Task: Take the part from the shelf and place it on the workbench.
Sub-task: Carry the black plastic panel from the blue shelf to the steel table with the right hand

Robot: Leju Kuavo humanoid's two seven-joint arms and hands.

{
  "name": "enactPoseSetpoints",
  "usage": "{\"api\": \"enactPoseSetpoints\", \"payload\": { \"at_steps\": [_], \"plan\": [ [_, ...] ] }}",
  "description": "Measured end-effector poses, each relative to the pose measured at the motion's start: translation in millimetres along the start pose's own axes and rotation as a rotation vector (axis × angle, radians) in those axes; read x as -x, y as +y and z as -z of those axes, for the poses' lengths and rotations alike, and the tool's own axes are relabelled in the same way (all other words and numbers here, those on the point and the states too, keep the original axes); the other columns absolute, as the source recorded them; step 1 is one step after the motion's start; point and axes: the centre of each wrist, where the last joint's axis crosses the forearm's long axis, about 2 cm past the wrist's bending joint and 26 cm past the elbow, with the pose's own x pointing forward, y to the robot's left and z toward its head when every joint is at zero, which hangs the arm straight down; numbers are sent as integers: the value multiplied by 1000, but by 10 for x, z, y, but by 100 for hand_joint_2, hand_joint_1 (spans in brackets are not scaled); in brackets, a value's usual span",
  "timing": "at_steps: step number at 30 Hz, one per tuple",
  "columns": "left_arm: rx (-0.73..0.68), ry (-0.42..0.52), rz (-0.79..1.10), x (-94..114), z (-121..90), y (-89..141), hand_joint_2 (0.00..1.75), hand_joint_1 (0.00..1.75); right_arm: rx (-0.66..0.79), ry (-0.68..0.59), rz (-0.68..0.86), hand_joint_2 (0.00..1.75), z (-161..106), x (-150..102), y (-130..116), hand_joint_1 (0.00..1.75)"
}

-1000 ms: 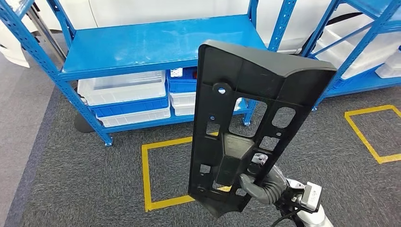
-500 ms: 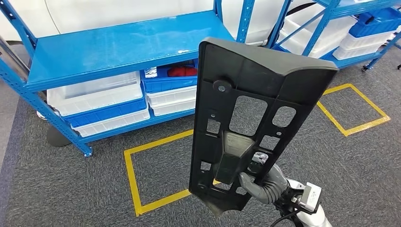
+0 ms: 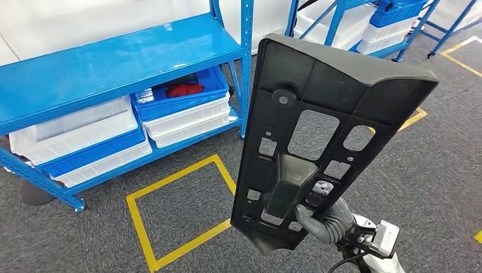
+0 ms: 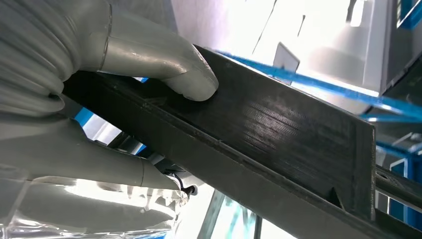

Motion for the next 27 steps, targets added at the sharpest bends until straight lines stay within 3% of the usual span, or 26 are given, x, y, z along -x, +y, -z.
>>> {"api": "enactPoseSetpoints", "payload": {
  "at_steps": [14, 27],
  "plan": [
    [23, 47, 17, 27, 11, 43, 175, 0, 42, -8, -6, 175, -234, -130, 209, 175],
    [-60, -65, -50, 71, 25, 132, 175, 0, 22, -57, 35, 175, -85, -1, 55, 175]
  ]
}}
